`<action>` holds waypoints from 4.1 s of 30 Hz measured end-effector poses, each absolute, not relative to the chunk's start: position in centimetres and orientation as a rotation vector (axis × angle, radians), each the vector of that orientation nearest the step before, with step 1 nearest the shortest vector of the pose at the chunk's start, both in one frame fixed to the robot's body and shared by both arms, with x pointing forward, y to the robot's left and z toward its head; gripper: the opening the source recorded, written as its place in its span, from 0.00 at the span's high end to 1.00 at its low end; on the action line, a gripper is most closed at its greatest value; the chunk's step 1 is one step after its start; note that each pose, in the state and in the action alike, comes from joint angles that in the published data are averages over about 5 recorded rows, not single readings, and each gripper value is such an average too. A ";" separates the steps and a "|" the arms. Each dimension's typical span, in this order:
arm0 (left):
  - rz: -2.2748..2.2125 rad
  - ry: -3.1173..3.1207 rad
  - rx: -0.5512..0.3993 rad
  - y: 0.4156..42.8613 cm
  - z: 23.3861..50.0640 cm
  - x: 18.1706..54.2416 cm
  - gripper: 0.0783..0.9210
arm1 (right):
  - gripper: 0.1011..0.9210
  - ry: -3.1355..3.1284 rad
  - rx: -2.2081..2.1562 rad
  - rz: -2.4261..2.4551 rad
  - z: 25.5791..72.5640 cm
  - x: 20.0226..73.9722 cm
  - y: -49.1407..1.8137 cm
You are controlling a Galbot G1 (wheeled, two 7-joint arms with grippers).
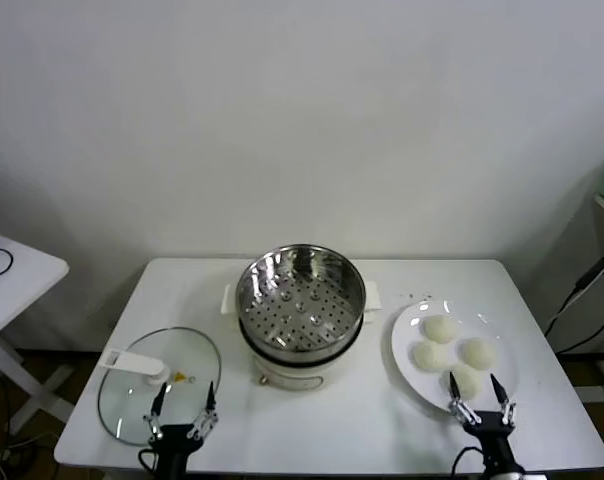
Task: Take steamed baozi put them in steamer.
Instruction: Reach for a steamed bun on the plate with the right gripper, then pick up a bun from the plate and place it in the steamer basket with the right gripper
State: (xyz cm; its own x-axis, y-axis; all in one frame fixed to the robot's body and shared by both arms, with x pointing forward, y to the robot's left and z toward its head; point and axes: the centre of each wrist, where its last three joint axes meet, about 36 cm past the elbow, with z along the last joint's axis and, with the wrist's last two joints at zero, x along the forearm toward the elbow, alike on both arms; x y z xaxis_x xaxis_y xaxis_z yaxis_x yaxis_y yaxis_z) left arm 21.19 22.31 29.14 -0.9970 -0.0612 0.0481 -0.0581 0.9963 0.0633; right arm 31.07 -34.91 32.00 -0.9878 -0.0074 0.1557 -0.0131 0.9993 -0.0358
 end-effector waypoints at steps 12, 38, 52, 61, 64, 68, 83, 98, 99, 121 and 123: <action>-0.124 -3.087 0.074 22.3 28.7 20.9 0.12 | 0.12 -2.721 0.449 0.622 41.2 42.5 -40.2; -0.199 -3.080 -0.023 21.6 27.2 20.4 0.12 | 0.12 -1.578 1.237 1.320 53.4 61.8 -42.7; -0.228 -3.079 -0.024 22.2 27.3 20.5 0.12 | 0.12 -1.340 1.260 1.288 51.3 65.9 -40.2; -0.250 -3.066 -0.020 22.7 26.8 20.5 0.12 | 0.12 -1.289 1.257 1.286 49.7 67.6 -38.5; -0.258 -3.062 -0.022 22.8 26.6 20.4 0.12 | 0.12 -1.273 1.256 1.286 49.0 67.8 -38.3; -0.269 -3.057 -0.029 23.0 26.5 20.4 0.12 | 0.12 -1.258 1.250 1.284 47.9 68.0 -38.1; -0.303 -3.050 -0.044 23.2 26.1 20.4 0.12 | 0.24 -1.261 1.242 1.288 46.2 68.4 -37.7; -0.330 -3.052 -0.052 23.2 25.8 19.9 0.12 | 0.30 -1.274 1.308 1.392 50.8 69.1 -37.0; -0.331 -3.051 -0.052 23.2 25.8 19.8 0.12 | 0.30 -1.274 1.322 1.412 51.7 69.4 -36.7; -0.357 -3.062 -0.029 23.5 25.6 19.8 0.12 | 0.29 -0.916 1.774 2.157 71.9 71.2 -18.7; -0.359 -3.064 -0.028 23.5 25.6 19.8 0.12 | 0.29 -0.834 1.818 2.217 72.0 71.1 -16.2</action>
State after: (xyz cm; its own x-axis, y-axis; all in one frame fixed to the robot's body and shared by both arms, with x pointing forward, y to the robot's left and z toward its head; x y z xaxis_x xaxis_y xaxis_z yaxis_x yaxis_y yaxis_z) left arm 19.82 23.53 25.62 -0.9982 0.0115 0.0583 0.0247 0.9727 0.2307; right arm 71.09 -16.20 72.00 -0.2512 -0.2231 0.9419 -0.4530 -0.8328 -0.3182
